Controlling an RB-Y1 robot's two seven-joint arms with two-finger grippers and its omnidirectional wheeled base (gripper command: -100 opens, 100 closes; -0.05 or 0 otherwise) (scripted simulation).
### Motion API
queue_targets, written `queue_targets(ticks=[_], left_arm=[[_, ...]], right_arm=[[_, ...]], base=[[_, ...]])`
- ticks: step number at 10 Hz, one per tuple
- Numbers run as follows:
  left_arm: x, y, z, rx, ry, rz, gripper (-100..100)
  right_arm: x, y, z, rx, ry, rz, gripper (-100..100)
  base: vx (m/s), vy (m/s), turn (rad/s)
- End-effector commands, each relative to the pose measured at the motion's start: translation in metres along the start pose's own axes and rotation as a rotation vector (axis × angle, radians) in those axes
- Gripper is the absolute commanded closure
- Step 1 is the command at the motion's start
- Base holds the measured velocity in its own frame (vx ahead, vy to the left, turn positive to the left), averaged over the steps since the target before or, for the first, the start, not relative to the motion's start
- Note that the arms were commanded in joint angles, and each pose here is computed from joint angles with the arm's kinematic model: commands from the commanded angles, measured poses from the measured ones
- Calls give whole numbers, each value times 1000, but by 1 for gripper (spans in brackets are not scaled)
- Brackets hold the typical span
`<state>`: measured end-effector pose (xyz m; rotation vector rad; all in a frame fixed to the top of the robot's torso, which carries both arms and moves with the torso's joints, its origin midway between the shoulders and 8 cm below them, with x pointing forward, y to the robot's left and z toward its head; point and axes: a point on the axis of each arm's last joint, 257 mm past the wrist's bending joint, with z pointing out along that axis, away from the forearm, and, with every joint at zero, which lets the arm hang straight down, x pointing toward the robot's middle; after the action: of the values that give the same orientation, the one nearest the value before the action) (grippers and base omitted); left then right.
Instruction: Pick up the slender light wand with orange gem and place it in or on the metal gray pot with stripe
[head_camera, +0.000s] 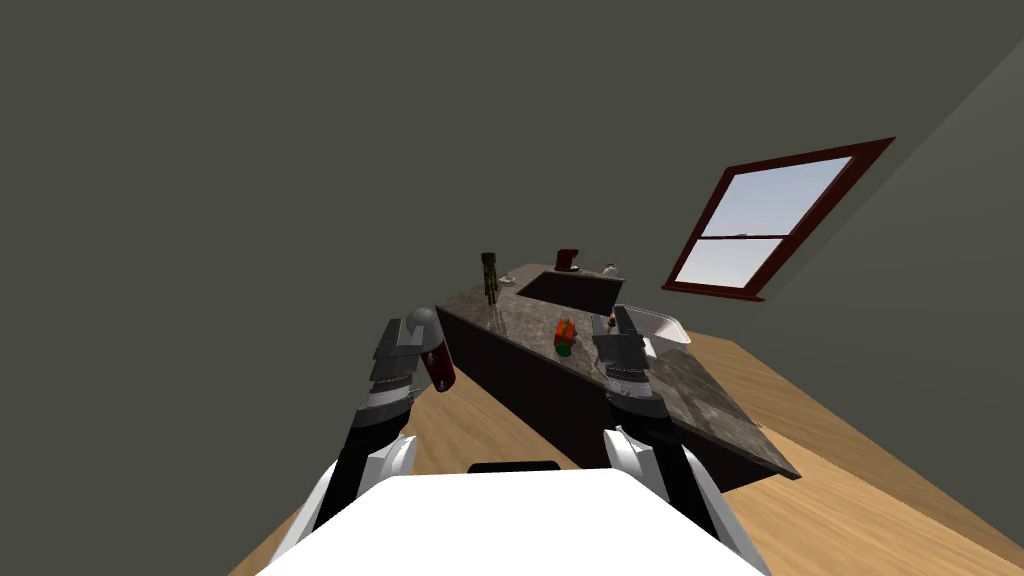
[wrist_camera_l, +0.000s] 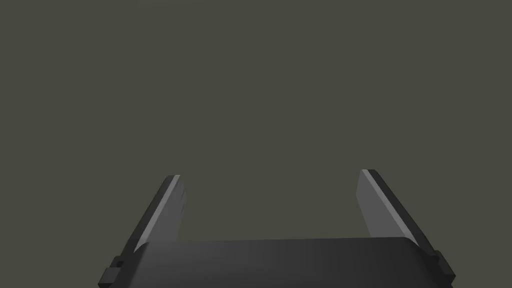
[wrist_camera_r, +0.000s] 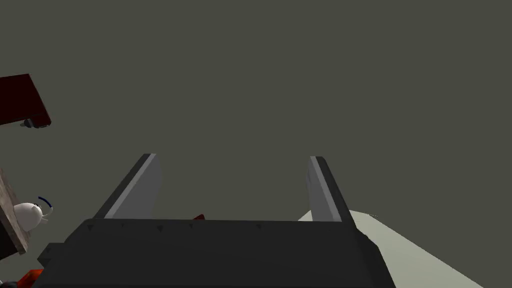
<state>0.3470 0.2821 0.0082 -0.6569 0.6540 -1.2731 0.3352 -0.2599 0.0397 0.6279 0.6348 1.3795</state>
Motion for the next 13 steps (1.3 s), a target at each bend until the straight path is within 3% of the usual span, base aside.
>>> queue_targets(ticks=[1, 3, 4, 13], left_arm=[[0, 0, 0, 0, 0, 0, 0], [0, 0, 0, 0, 0, 0, 0], [0, 0, 0, 0, 0, 0, 0], [0, 0, 0, 0, 0, 0, 0]], right_arm=[[0, -4, 0, 8, 28, -50, -100], [-3, -14, -1, 26, 70, -161, -100], [-8, -23, -1, 42, 95, -258, -100], [-65, -88, -12, 179, 157, -791, -100]], base=[[-7, 12, 0], [-24, 43, -7], [-29, 66, -20], [0, 49, -35]])
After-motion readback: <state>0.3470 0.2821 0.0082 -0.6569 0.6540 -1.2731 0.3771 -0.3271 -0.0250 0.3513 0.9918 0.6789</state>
